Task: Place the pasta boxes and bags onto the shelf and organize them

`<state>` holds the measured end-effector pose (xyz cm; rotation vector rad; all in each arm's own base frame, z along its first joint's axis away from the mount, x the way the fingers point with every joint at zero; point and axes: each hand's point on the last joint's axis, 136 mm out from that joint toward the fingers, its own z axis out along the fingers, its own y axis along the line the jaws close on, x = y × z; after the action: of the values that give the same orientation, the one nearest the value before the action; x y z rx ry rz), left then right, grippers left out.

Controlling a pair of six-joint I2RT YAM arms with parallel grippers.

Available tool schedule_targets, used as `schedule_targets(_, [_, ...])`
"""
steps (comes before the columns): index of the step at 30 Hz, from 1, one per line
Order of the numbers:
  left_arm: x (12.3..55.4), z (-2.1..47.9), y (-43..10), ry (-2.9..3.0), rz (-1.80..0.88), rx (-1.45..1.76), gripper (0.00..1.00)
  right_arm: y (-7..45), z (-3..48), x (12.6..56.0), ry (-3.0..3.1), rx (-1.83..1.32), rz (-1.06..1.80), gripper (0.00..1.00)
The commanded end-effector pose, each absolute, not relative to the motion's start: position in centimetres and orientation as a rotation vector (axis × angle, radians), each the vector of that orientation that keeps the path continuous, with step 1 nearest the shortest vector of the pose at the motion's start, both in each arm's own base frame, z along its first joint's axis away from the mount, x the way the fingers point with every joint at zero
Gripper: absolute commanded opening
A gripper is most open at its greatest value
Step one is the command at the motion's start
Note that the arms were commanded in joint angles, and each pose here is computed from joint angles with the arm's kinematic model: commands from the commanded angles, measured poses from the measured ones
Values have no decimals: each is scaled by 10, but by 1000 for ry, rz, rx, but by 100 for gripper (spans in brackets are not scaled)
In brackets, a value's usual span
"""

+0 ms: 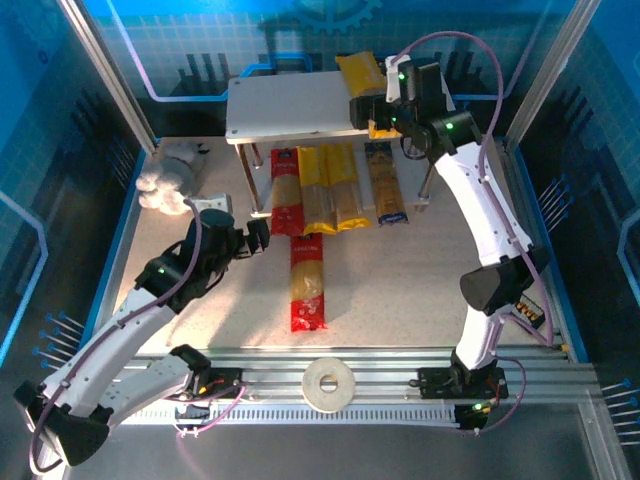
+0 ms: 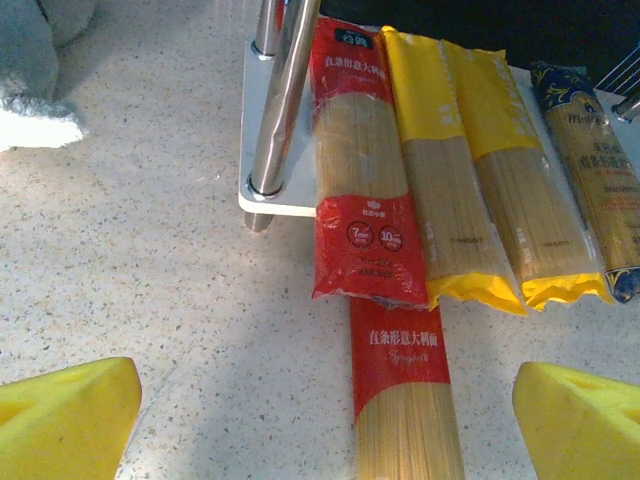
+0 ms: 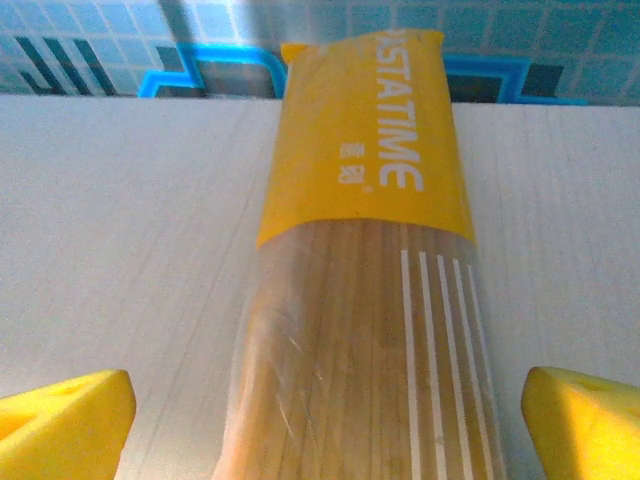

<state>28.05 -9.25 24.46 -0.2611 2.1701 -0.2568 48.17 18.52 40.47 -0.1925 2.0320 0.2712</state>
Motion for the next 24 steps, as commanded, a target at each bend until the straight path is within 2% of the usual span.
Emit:
schedule_targets(1, [277, 237, -90, 2185, -257, -268, 97, 175, 438, 468, 1948, -140, 345, 100])
schedule_targets(8, [277, 232, -91, 2194, -260, -273, 97, 160, 421, 449, 2019, -112, 322, 100])
schedule_targets(24, [277, 236, -91, 2187, -268, -267, 96, 167, 385, 449, 2117, -135, 373, 100])
